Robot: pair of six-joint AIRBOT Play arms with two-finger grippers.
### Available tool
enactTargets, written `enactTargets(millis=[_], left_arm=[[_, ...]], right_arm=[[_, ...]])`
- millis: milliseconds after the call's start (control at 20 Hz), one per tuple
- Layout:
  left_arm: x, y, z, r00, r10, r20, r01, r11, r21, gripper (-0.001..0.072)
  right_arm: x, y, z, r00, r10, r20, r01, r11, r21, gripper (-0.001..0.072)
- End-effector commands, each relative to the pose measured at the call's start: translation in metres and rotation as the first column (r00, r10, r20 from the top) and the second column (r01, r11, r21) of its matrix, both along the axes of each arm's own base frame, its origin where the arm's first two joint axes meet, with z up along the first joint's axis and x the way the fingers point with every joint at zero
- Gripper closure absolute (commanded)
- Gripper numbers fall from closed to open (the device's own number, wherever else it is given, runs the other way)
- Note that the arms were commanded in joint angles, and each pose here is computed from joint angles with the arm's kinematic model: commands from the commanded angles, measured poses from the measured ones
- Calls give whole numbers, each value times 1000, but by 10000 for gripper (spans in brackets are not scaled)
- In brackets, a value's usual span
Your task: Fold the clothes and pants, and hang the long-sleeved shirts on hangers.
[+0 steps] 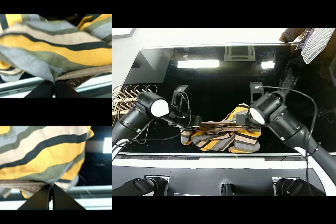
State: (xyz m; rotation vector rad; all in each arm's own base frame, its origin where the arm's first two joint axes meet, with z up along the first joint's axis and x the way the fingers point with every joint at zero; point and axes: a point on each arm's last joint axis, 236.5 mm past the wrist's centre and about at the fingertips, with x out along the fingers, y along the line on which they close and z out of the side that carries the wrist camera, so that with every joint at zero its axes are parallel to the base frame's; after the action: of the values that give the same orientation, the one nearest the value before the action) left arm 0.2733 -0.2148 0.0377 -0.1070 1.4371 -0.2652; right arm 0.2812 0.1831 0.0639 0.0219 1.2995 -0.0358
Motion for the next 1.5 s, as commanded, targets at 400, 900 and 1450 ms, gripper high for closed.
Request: enactTargets(millis=[400,900,1450], left_arm=[[62,64,52,961,93,261,-95,995,-5,-12],[-40,339,40,815,499,296,-561,807,184,-7],[-24,340,-80,906,424,-3,-420,898,133,-8]], right_arm=[[29,44,-1,986,-105,130,75,973,218,681],[19,45,-6,994,-43,97,23,980,197,680],[18,44,-6,995,-14,97,-4,984,181,679]])
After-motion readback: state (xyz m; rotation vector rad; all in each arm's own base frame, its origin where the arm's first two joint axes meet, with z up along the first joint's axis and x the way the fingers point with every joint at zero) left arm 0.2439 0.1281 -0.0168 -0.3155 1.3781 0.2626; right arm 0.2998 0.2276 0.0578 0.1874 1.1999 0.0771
